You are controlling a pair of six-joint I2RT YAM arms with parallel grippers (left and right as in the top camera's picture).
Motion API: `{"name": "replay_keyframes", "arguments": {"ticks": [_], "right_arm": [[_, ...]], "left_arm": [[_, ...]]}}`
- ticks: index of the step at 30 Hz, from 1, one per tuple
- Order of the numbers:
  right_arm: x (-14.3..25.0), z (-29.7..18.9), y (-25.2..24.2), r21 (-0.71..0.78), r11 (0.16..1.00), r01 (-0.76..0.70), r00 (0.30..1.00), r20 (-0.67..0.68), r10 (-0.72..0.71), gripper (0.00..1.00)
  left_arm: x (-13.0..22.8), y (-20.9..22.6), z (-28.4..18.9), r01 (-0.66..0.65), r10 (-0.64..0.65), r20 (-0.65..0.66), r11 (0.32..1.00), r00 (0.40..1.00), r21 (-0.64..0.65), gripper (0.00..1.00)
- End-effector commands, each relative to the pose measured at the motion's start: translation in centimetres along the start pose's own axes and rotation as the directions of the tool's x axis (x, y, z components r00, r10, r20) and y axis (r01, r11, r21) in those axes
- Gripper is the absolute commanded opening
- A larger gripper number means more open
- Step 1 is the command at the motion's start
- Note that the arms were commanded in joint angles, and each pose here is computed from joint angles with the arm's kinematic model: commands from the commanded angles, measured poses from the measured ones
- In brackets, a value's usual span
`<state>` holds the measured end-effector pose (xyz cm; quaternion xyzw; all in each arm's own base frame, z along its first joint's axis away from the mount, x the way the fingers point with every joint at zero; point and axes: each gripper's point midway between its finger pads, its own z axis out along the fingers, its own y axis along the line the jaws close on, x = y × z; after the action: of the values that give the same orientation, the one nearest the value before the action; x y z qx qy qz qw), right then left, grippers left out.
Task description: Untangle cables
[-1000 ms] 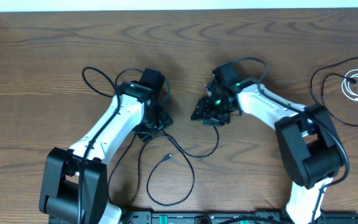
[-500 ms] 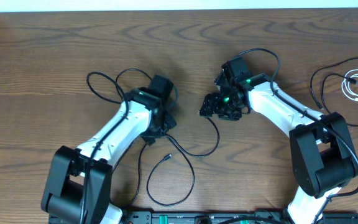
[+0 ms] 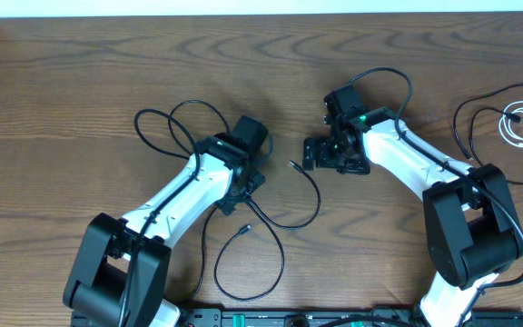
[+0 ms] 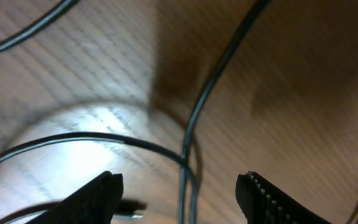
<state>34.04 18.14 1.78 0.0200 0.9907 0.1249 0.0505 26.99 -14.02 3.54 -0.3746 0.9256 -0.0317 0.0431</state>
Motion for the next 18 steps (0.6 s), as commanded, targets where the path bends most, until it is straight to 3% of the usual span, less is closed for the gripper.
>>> {"name": "replay_keyframes", "arguments": {"ticks": [1,11,18], "right_arm": [[-1.0,-0.6,-1.2,0.065,0.998,-0.002,0.999,0.049,-0.001,0.99],[-1.0,-0.6,-1.1,0.064,0.998,-0.001,0.999,0.049,-0.002,0.99],[-1.1,-0.6,-1.1,0.062,0.998,-0.001,0.999,0.052,-0.002,0.99]], "left_arm": [[-0.4,0.7,0.7,0.043,-0.042,0.042,0.999,0.998,-0.029,0.62],[0.0,2.7,2.4,0.101,-0.097,0.054,0.992,0.994,-0.07,0.6],[-0.9,1.0,3.4,0.107,-0.109,0.091,0.994,0.99,0.031,0.6]]}}
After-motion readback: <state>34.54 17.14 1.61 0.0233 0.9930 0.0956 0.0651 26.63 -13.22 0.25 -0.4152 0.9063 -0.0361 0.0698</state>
